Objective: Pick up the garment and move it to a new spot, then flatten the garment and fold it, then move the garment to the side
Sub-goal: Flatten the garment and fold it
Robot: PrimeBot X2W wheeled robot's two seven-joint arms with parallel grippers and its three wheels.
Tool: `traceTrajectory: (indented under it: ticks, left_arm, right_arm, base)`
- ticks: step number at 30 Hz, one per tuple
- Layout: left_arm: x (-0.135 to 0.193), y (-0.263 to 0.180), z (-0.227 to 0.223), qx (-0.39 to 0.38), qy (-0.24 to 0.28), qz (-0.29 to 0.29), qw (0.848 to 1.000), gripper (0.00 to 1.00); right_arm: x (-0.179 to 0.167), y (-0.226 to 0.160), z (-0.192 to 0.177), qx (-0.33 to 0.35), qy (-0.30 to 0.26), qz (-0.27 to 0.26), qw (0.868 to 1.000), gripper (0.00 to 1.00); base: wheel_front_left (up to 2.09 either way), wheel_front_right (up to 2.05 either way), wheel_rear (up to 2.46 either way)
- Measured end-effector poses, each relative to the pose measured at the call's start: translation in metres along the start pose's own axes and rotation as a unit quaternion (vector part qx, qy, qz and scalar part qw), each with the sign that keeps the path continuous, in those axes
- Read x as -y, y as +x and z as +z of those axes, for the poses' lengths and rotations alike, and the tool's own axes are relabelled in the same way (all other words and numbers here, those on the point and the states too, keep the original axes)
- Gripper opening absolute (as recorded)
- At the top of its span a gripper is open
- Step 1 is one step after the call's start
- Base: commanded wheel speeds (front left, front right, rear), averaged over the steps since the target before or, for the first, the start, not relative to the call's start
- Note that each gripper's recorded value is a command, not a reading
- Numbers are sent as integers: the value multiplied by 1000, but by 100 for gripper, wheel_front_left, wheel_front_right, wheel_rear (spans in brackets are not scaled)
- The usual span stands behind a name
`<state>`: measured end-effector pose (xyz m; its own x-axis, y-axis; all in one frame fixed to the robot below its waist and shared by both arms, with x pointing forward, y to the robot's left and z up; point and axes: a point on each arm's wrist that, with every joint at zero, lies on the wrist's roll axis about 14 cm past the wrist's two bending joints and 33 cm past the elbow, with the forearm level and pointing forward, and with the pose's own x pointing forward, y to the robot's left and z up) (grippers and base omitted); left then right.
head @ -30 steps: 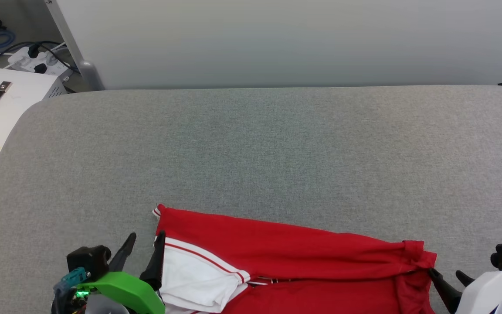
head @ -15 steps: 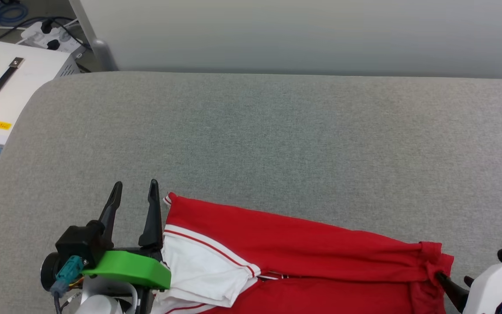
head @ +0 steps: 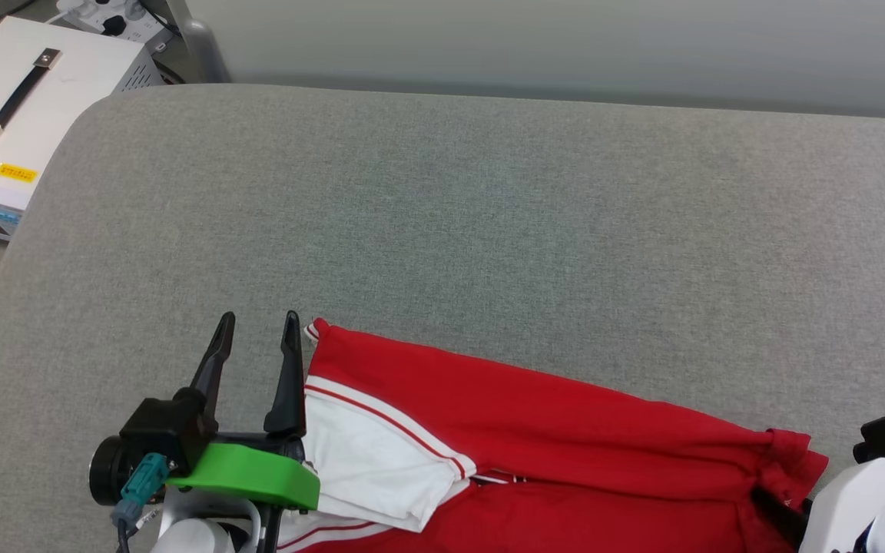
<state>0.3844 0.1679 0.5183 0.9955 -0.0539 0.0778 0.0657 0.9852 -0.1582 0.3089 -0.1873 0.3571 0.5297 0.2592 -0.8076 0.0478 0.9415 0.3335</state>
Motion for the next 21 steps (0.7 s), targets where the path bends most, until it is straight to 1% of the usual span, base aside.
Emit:
traceTrajectory:
  ticks: [5, 12, 17, 21]
  left_arm:
    - [4, -3, -2, -1, -1, -5, 1000, 100]
    - [8, -7, 0, 2, 9, -12, 1000, 100]
    - [10, -10, 1, 2, 16, -16, 1000, 100]
    - [14, -14, 1, 2, 18, -20, 1000, 100]
  right_arm:
    - [-6, 0, 9, 16, 3, 12, 1000, 0]
    - [1, -13, 31, 54, -6, 6, 998, 0]
    - [28, -33, 55, 88, -1, -27, 996, 0]
    - [67, -58, 66, 112, 25, -76, 991, 0]
  base:
    - [0, 0, 0]
    - [0, 0, 0]
    - [0, 0, 0]
    - [0, 0, 0]
